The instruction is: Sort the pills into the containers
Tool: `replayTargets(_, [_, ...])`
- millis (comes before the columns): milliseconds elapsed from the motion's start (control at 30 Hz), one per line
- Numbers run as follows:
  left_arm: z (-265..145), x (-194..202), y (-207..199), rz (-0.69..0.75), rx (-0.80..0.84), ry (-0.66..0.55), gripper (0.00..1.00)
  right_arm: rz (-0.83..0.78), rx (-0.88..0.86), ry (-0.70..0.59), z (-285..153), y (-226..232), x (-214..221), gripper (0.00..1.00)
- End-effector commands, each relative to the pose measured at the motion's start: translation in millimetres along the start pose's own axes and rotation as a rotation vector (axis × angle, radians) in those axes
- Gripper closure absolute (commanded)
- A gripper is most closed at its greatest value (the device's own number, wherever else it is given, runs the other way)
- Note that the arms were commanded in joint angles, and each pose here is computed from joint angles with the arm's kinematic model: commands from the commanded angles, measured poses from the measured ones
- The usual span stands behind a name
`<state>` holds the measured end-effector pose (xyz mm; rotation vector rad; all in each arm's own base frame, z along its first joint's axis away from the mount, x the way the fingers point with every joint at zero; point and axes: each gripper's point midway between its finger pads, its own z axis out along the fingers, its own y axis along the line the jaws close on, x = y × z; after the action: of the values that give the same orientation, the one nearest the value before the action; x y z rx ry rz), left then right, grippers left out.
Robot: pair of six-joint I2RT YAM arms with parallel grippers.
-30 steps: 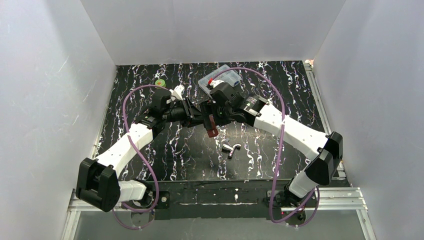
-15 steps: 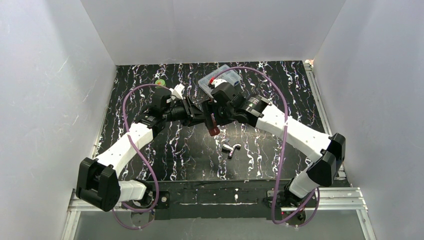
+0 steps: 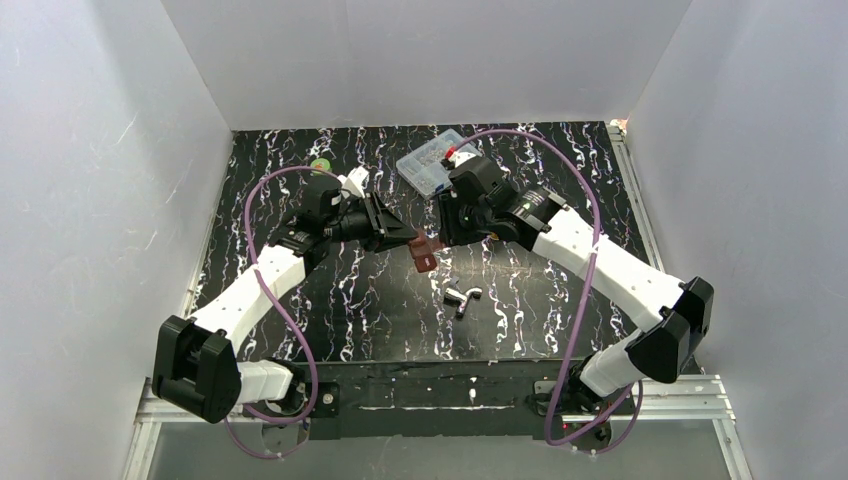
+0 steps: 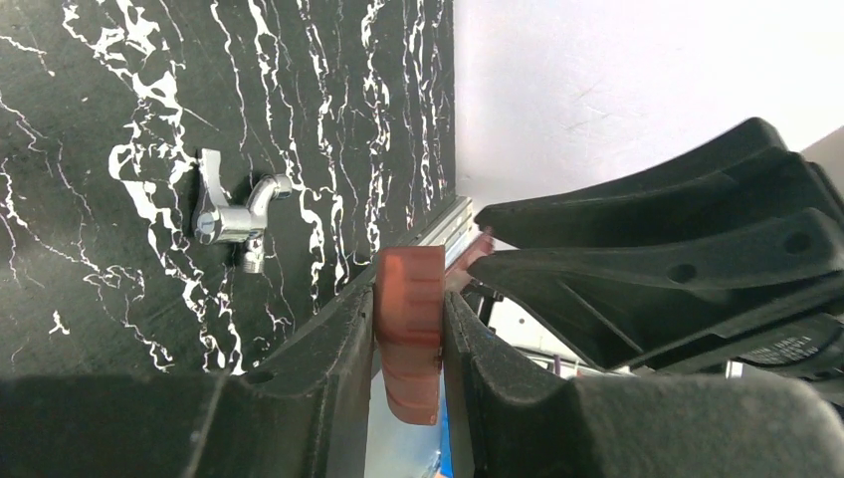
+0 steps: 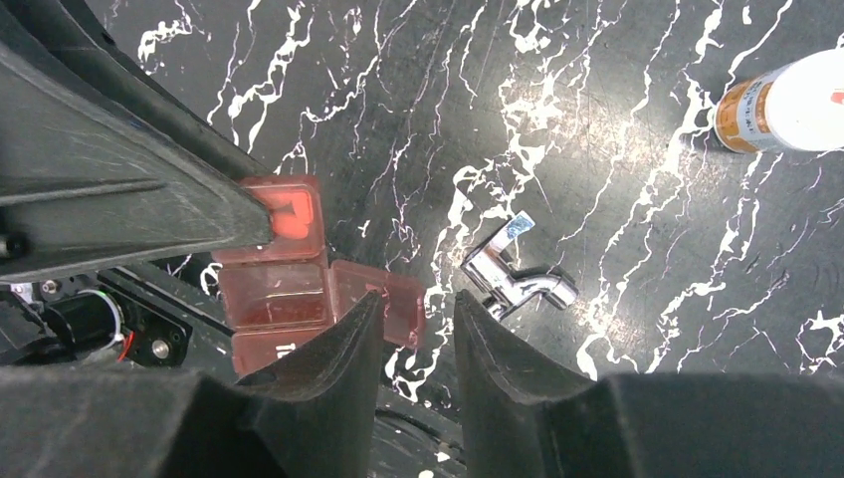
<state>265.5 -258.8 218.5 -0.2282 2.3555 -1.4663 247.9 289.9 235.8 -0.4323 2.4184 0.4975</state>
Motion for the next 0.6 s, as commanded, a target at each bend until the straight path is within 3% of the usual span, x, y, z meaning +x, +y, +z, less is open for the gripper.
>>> replayTargets(0, [-7.5, -1.9, -20.3, 0.034, 0.090, -0.010, 1.00, 0.017, -0.035, -0.025, -2.7, -0.8, -0.8, 0.61])
replayTargets(233, [-6.6, -2.4, -21.5, 0.033, 0.109, -0.012, 1.00, 0.036, -0.061, -0.012, 0.5, 1.7, 2.9, 0.61])
replayTargets(467, [-2.4, 2.1, -0.4, 0.039, 0.050, 0.001, 1.00, 0.094, -0.109, -0.035, -9.2, -4.0, -7.5, 0.49])
replayTargets(567, [1.2, 4.2, 2.0, 0.024, 0.081, 0.008, 1.00, 0.138, -0.240, -0.039, -13.7, 1.9, -9.2, 0.43])
